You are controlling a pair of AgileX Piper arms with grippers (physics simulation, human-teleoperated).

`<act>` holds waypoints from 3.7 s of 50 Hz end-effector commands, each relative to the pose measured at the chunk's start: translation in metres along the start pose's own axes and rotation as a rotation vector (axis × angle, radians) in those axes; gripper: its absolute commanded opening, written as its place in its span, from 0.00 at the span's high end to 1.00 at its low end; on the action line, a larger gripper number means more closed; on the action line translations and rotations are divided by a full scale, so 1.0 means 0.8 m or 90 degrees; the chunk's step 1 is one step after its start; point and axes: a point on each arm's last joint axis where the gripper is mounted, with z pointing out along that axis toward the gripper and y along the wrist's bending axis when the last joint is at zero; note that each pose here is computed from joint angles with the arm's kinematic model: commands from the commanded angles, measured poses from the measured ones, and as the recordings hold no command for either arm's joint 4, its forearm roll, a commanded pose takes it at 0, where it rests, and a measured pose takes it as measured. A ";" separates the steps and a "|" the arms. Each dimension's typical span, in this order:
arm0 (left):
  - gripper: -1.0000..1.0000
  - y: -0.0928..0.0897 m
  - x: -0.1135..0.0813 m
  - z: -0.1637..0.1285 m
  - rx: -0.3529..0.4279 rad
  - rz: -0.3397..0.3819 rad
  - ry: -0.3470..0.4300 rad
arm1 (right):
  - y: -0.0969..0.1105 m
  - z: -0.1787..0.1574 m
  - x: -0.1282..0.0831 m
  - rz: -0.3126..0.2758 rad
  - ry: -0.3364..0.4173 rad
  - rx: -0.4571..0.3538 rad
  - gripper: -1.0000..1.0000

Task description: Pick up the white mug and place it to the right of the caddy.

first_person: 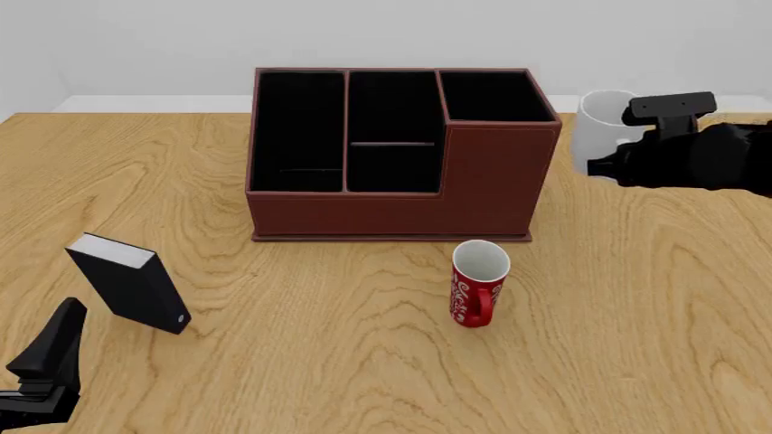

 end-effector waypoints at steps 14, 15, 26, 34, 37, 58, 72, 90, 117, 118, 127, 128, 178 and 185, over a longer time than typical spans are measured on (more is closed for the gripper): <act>0.00 0.000 0.000 0.000 0.000 0.000 0.000 | 0.010 0.018 0.023 0.009 0.021 -0.011 1.00; 0.00 0.000 0.000 0.000 0.000 0.000 0.000 | 0.009 0.019 0.024 0.009 0.022 -0.010 1.00; 0.00 0.000 0.000 0.000 0.000 0.000 0.000 | 0.020 0.022 0.033 0.005 0.024 -0.021 1.00; 0.00 0.000 0.000 0.000 0.000 0.000 0.000 | 0.022 0.024 0.034 0.007 0.024 -0.023 1.00; 0.00 0.000 0.000 0.000 0.000 0.000 0.000 | 0.023 0.027 0.037 0.007 0.027 -0.024 1.00; 0.00 0.000 0.000 0.000 0.000 0.000 0.000 | 0.026 0.046 0.059 0.012 0.047 -0.026 1.00; 0.00 0.000 0.000 0.000 0.000 0.000 0.000 | 0.025 0.052 0.065 0.013 0.054 -0.025 1.00; 0.00 0.000 0.000 0.000 0.000 0.000 0.000 | 0.023 0.065 0.077 0.016 0.068 -0.022 1.00; 0.00 0.000 0.000 0.000 0.000 0.000 0.000 | 0.024 0.090 0.103 0.023 0.094 -0.021 1.00; 0.00 0.000 0.000 0.000 0.000 0.000 0.000 | 0.024 0.091 0.105 0.023 0.096 -0.021 1.00; 0.00 0.000 0.000 0.000 0.000 0.000 0.000 | 0.024 0.097 0.113 0.024 0.106 -0.021 1.00; 0.00 0.000 0.000 0.000 0.000 0.000 0.000 | 0.024 0.097 0.113 0.023 0.106 -0.021 1.00; 0.00 0.000 0.000 0.000 0.000 0.000 0.000 | 0.033 0.069 0.101 0.011 0.081 -0.031 0.00; 0.00 0.000 0.000 0.000 0.000 0.000 0.000 | 0.030 0.057 0.099 0.007 0.070 -0.028 0.00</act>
